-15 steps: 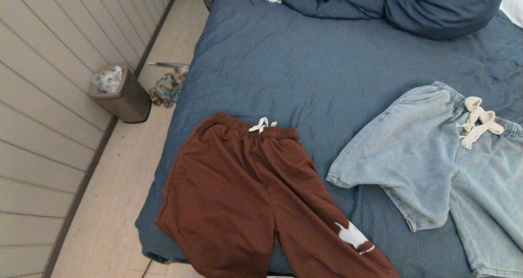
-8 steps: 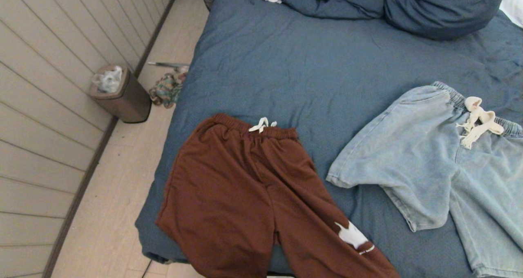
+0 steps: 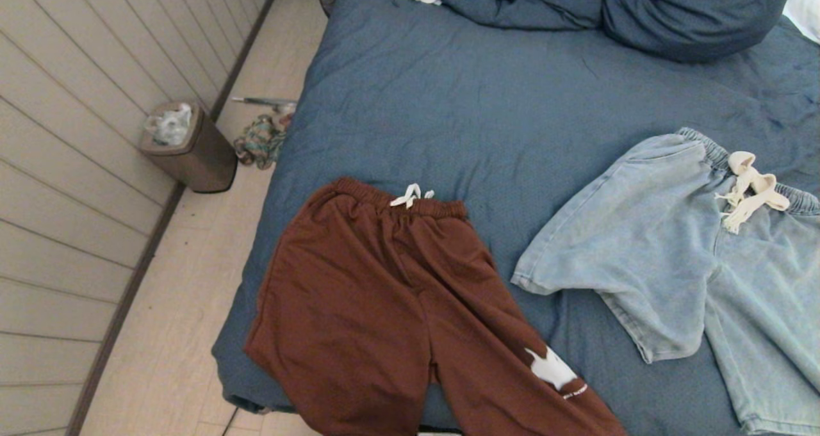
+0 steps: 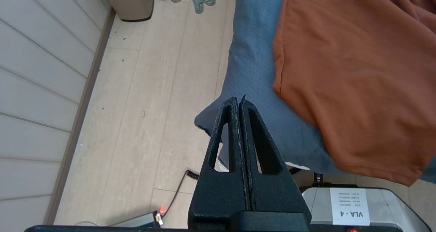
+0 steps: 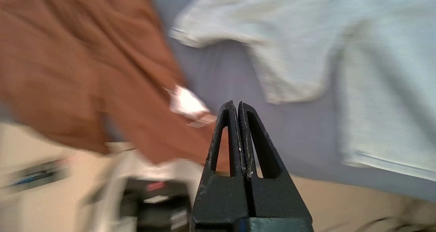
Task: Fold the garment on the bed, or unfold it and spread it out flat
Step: Fold the brown shorts
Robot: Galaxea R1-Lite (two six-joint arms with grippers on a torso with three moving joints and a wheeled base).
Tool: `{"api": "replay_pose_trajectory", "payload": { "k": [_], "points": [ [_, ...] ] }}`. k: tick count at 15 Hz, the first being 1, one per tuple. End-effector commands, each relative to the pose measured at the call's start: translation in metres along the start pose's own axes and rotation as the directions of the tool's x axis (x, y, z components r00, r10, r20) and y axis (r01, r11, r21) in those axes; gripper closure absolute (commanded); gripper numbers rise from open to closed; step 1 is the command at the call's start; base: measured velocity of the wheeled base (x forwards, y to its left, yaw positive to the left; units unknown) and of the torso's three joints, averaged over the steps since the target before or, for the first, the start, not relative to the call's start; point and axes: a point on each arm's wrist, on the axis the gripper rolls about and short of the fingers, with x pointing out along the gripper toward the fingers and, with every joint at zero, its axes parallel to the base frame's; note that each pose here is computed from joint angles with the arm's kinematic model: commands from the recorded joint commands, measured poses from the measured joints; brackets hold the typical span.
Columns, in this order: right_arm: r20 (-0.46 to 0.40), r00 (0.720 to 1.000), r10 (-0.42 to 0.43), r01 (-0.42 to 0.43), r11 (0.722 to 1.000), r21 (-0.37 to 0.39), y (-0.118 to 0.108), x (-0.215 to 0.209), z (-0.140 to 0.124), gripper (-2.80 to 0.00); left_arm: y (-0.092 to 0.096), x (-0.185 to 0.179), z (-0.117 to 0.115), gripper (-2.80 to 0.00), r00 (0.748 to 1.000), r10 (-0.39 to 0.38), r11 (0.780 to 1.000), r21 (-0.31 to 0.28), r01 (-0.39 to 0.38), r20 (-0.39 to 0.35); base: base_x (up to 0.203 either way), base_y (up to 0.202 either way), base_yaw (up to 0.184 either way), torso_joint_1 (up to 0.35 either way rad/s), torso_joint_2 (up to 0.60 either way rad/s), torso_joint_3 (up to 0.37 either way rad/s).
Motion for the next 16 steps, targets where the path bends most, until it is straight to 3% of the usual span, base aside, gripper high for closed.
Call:
{"api": "replay_pose_trajectory", "payload": {
  "k": [1,4,6,11,16],
  "points": [
    [-0.220,0.973,0.074,-0.048,0.992,0.118,-0.002,0.066,0.049,0.00,0.000,0.000,-0.001,0.00,1.000,0.000,1.000,0.000,0.000,-0.005,0.000,0.000,0.000,0.000,0.00,0.000],
    [-0.350,0.912,0.214,-0.137,0.963,0.230,0.006,0.135,0.075,0.00,0.000,0.000,-0.001,0.00,1.000,0.000,1.000,0.000,0.000,-0.005,0.000,0.000,0.000,0.000,0.00,0.000],
    [-0.380,0.883,0.276,-0.184,0.948,0.261,0.018,0.181,0.082,0.00,0.000,0.000,-0.001,0.00,1.000,0.000,1.000,0.000,0.000,-0.005,0.000,0.000,0.000,0.000,0.00,0.000],
    [-0.378,0.886,0.268,-0.206,0.959,0.195,0.061,0.251,0.088,0.00,0.000,0.000,-0.001,0.00,1.000,0.000,1.000,0.000,0.000,-0.005,0.000,0.000,0.000,0.000,0.00,0.000],
    [-0.428,0.862,0.272,-0.208,0.959,0.191,0.075,0.290,0.073,0.00,0.000,-0.001,0.000,0.00,1.000,0.006,1.000,0.019,-0.006,-0.018,0.000,0.000,0.000,0.000,0.00,0.000]
  ]
}}
